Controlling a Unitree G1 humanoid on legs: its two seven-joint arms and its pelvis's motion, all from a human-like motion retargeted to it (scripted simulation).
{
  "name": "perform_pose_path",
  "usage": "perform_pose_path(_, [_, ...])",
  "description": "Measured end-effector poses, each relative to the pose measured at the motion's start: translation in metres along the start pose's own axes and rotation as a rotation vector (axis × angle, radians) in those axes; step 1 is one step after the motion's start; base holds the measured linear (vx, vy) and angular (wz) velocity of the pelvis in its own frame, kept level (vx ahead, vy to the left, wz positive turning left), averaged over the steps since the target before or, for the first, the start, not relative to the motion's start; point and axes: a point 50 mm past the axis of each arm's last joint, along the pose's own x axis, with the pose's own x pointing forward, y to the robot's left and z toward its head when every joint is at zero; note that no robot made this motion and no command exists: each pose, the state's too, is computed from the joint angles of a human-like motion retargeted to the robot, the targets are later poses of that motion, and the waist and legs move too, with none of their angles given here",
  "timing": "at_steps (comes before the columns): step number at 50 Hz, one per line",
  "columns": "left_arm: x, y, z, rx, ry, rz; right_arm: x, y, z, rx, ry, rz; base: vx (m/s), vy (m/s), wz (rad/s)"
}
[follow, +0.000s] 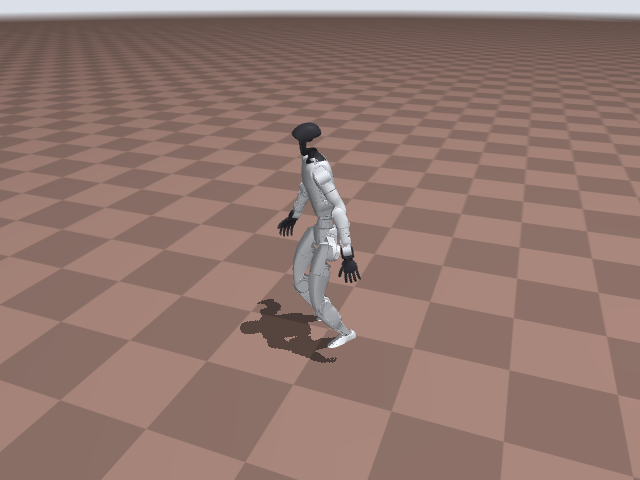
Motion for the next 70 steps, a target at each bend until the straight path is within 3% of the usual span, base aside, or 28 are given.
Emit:
perform_pose_path(5, [-0.009, 0.028, 0.116, -0.067, -0.415, 0.123, 0.002, 0.009, 0.016, -0.022, -0.038, 0.034, -0.01, -0.13, 0.42])
perform_pose_path(11, [-0.076, 0.031, 0.249, -0.097, -0.955, 0.134, 0.004, 0.006, 0.063, 0.009, -0.177, 0.016, 0.08, -0.09, 0.14])
perform_pose_path(20, [-0.200, 0.038, 0.333, -0.302, -1.559, 0.081, -0.022, -0.018, 0.166, 0.306, -0.580, -0.160, 0.11, -0.05, 0.07])
perform_pose_path(30, [-0.264, 0.052, 0.321, -0.506, -1.875, -0.039, -0.065, -0.058, 0.202, 0.602, -0.858, -0.444, 0.05, 0.02, -0.04])
perform_pose_path(40, [-0.290, 0.030, 0.296, -0.578, -2.008, -0.404, -0.068, -0.058, 0.176, 0.514, -0.870, -0.505, 0.00, 0.10, -0.36])
perform_pose_path(47, [-0.317, 0.013, 0.277, -0.388, -2.124, -0.559, -0.073, -0.022, 0.174, 0.196, -0.966, -0.245, -0.04, 0.11, -0.79])
perform_pose_path(54, [-0.327, 0.005, 0.265, -0.161, -2.150, -0.550, -0.084, 0.024, 0.170, -0.060, -1.010, 0.138, -0.02, 0.08, -1.16])
perform_pose_path(61, [-0.312, 0.011, 0.254, -0.111, -2.093, -0.435, -0.101, 0.037, 0.162, -0.008, -1.029, 0.327, 0.00, 0.03, -1.15])
perform_pose_path(70, [-0.287, 0.028, 0.239, -0.084, -1.977, -0.260, -0.128, 0.028, 0.167, 0.106, -1.138, 0.388, -0.02, -0.01, -0.95])
